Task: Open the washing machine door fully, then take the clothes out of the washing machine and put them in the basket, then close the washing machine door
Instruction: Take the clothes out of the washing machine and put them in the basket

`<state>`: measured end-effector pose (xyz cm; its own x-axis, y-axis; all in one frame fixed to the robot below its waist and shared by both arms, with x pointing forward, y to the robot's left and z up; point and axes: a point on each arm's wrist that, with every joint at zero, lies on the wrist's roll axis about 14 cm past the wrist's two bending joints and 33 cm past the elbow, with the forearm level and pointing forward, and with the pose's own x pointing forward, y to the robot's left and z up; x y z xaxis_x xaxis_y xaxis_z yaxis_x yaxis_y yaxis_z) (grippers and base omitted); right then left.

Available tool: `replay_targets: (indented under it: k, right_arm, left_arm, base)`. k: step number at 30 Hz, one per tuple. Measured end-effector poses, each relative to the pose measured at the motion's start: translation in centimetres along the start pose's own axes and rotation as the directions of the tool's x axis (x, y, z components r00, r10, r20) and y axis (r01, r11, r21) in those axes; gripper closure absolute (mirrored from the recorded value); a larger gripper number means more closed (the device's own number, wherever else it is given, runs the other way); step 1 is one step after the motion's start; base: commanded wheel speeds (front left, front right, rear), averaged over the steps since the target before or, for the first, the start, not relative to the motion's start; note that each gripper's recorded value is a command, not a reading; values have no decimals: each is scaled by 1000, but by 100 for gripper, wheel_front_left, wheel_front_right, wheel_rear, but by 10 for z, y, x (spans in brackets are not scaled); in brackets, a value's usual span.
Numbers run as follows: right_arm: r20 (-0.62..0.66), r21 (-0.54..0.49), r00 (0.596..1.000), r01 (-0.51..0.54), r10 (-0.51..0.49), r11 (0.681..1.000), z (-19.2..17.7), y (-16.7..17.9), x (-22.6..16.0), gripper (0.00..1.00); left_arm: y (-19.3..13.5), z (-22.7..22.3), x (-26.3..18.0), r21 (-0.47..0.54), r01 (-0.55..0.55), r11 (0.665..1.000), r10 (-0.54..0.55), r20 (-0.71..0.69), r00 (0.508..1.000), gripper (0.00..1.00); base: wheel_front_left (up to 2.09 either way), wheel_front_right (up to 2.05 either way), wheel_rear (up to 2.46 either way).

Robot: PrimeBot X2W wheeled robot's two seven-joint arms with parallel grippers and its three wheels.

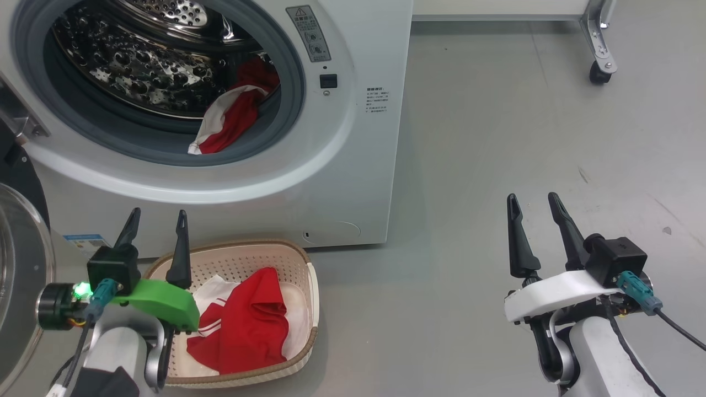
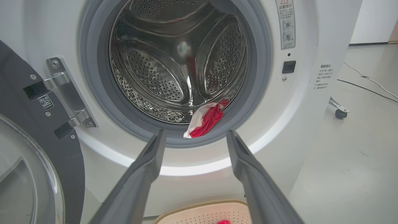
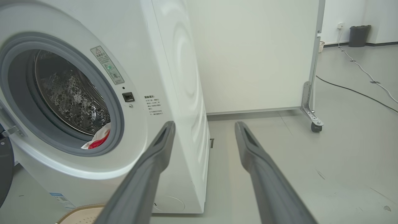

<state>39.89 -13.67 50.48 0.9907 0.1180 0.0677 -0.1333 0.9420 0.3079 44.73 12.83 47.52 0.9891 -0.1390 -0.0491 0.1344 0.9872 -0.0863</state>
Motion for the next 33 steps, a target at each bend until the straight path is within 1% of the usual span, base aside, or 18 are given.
replay_targets:
  k: [4, 10, 16, 33]
  right_arm:
    - [4, 1, 1000, 4, -4, 1000, 2, -1, -3, 0]
    - [2, 5, 1000, 5, -5, 1000, 1, 0, -11, 0]
    - [5, 7, 1000, -7, 7, 1000, 2, 4, -14, 0]
    - [-5, 9, 1000, -12, 12, 1000, -2, 6, -18, 0]
  left_arm:
    - [2, -5, -12, -17, -28, 999, 28, -8, 1000, 0]
    - [8, -1, -24, -65, -69, 995, 70, 11, 997, 0]
    - [9, -2, -35, -67, -79, 995, 80, 12, 997, 0]
    - [5, 1, -47, -72, -70, 995, 72, 31, 997, 0]
  base:
    - [0, 0, 0]
    - [0, 0, 0]
    - [0, 0, 0]
    - [0, 0, 0]
